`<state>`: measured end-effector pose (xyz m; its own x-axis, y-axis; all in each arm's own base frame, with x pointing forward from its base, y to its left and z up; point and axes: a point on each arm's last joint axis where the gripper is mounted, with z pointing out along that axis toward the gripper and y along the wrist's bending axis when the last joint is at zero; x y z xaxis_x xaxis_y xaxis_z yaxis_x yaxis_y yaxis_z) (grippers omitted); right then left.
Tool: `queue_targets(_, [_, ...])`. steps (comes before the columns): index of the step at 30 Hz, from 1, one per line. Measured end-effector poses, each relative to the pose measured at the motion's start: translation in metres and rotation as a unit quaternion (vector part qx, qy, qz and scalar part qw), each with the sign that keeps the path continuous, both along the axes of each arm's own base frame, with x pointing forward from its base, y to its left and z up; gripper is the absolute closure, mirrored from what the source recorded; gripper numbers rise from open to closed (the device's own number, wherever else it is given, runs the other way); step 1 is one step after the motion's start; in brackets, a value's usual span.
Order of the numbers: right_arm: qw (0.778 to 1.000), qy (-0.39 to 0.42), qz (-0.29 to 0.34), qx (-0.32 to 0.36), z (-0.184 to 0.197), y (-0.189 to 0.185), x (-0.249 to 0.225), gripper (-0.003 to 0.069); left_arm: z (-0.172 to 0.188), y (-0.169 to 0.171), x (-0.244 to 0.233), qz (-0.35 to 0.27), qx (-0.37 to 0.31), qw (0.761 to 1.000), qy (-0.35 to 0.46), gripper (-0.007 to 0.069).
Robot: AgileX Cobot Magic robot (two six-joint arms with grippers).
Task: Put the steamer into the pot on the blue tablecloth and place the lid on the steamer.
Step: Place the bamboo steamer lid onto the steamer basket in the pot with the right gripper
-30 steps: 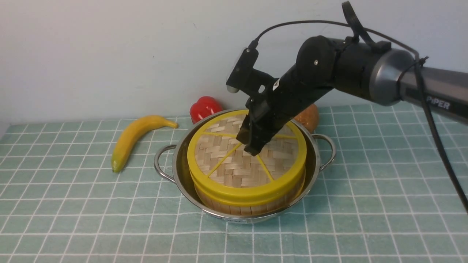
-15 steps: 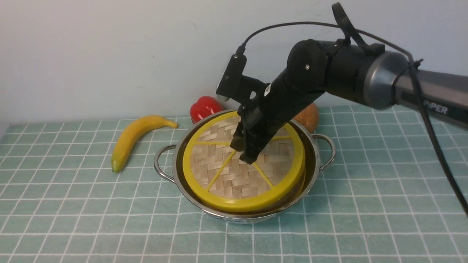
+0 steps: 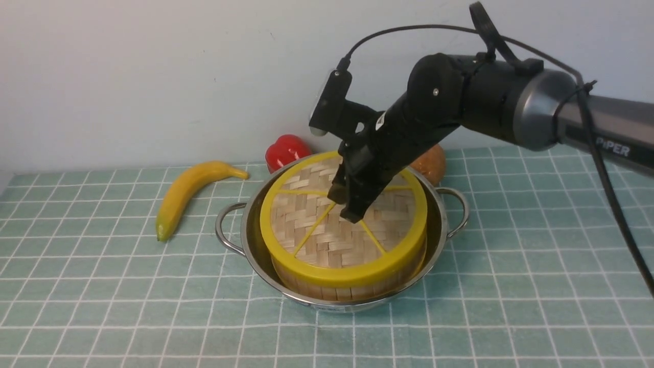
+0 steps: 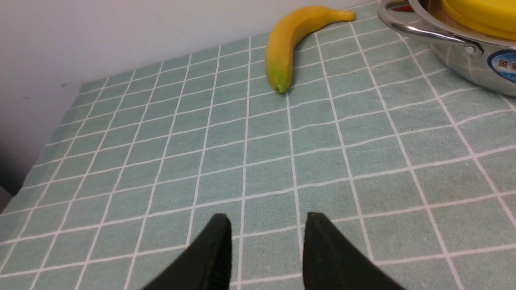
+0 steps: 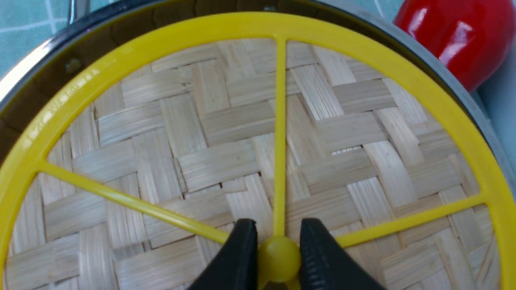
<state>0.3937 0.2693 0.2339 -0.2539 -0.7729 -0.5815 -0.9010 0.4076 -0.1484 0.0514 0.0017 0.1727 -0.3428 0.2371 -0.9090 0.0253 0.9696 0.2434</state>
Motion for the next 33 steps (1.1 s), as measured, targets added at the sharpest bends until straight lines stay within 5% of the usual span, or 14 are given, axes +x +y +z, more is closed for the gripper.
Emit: queue_targets(33, [1.000, 0.010, -0.007, 0.025, 0.002, -0.014, 0.009, 0.0509, 0.000, 0.000, 0.000, 0.000, 0.000, 1.000, 0.000, 0.0382])
